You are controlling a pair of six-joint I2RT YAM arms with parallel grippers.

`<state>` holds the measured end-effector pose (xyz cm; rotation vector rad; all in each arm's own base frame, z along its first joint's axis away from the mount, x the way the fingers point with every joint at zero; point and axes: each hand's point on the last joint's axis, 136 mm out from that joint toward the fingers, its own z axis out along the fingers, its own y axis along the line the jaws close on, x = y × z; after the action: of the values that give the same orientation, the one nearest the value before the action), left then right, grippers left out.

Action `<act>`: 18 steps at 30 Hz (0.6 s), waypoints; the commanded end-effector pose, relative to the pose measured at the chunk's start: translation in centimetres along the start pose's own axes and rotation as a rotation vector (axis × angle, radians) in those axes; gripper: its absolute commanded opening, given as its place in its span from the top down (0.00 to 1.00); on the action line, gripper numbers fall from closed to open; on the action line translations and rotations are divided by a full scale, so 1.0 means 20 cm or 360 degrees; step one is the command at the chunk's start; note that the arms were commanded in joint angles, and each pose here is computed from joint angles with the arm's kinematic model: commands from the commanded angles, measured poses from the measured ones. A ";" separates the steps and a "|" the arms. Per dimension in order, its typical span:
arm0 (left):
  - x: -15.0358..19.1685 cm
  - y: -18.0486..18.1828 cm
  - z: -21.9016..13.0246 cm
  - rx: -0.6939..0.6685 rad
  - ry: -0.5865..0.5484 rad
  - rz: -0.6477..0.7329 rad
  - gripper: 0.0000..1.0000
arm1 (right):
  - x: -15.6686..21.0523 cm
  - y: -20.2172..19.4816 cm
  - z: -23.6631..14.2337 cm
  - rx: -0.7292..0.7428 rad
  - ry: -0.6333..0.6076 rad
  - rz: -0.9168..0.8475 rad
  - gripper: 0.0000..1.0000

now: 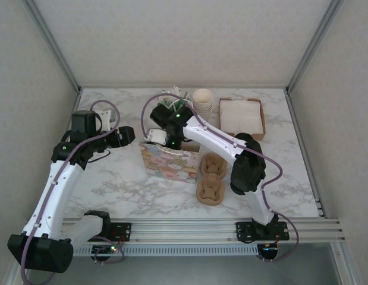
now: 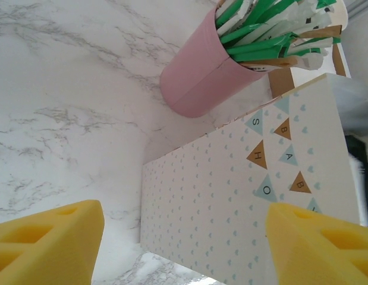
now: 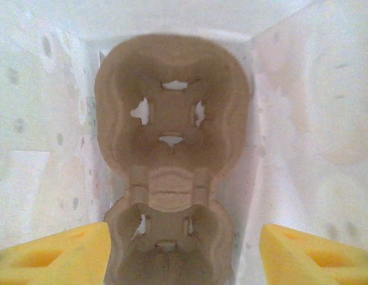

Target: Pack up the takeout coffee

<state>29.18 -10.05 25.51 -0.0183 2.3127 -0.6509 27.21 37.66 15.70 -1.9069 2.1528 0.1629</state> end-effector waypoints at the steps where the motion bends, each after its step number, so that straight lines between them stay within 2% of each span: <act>1: -0.02 0.02 -0.01 -0.0052 -0.0039 0.0015 0.27 | -0.17 -0.01 -0.34 0.0113 -0.0322 0.0029 0.32; 10: -0.08 0.04 -0.12 -0.0163 -0.0149 -0.0007 0.25 | -0.33 -0.04 -0.77 0.0234 -0.0765 0.0199 0.32; 15: -0.08 0.02 -0.22 -0.0188 -0.0175 -0.0186 0.28 | -0.34 -0.12 -1.09 0.0421 -0.1030 0.0446 0.31; 18: -0.06 0.00 -0.25 -0.0189 -0.0144 -0.0299 0.30 | -0.24 -0.21 -1.27 0.0634 -0.1086 0.0661 0.21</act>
<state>28.04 -7.73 28.37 -0.2001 2.2615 -0.5623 28.00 37.83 35.68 -1.2547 1.9156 0.3877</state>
